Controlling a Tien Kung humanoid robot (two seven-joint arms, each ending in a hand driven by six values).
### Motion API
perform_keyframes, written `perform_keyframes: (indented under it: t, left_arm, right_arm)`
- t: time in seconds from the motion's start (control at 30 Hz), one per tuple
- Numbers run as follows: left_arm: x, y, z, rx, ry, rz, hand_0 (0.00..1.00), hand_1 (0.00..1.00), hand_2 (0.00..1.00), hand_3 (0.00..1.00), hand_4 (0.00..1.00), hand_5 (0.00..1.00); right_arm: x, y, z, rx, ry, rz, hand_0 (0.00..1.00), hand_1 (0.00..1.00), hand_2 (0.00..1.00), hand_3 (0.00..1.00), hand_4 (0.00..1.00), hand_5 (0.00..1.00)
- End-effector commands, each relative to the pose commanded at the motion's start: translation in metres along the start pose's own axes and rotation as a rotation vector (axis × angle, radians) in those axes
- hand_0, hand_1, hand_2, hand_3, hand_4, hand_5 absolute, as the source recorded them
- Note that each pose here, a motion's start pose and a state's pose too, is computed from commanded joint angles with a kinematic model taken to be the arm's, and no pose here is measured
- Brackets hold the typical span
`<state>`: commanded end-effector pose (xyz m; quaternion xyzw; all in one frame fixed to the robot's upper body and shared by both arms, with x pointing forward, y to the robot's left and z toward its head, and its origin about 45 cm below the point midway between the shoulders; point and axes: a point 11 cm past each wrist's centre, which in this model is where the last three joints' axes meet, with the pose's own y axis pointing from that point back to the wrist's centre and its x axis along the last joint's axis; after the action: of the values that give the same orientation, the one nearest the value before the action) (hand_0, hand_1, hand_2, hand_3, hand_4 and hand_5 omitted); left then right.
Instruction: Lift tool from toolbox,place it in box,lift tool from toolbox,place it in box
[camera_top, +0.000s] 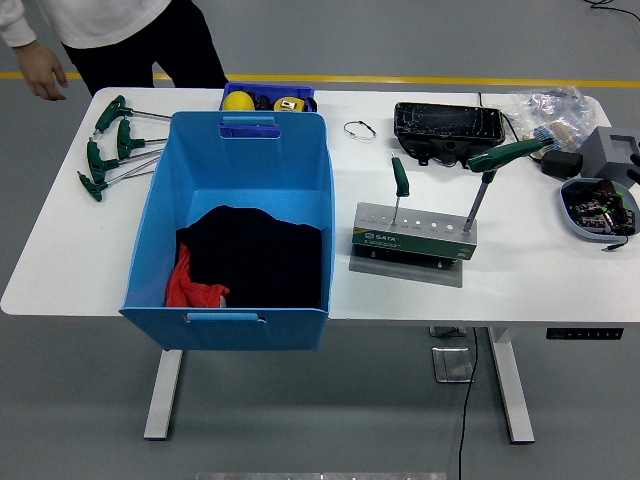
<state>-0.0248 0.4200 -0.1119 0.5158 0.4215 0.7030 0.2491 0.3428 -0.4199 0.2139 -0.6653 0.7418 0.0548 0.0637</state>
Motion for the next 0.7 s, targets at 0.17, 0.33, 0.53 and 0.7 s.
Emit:
perform_keyframes:
  t: [0.17, 0.33, 0.53, 0.7]
  left_arm:
    - [0.0002, 0.0, 0.0005, -0.001, -0.001, 0.001, 0.559, 0.562, 0.584, 0.721, 0.73, 0.694]
    - [0.0012, -0.0003, 0.0004, -0.004, -0.004, 0.0, 0.559, 0.562, 0.584, 0.721, 0.73, 0.694]
    - [0.0011, -0.0004, -0.0007, -0.004, -0.001, -0.002, 0.56, 0.561, 0.584, 0.72, 0.73, 0.694]
    - [0.0009, -0.0004, -0.0026, -0.001, 0.0, -0.003, 0.559, 0.559, 0.584, 0.72, 0.73, 0.696]
  right_arm:
    - [0.0, 0.0001, -0.0002, 0.0, 0.002, -0.001, 0.888, 0.836, 0.841, 0.844, 0.998, 0.942]
    - [0.0, 0.0001, -0.0001, -0.001, 0.002, -0.003, 0.888, 0.836, 0.841, 0.844, 0.998, 0.942]
    - [0.0002, 0.0002, 0.0, -0.001, 0.001, -0.002, 0.891, 0.835, 0.841, 0.843, 0.998, 0.942]
    - [0.0, 0.0003, 0.0007, -0.002, -0.001, -0.001, 0.889, 0.835, 0.841, 0.844, 0.998, 0.942]
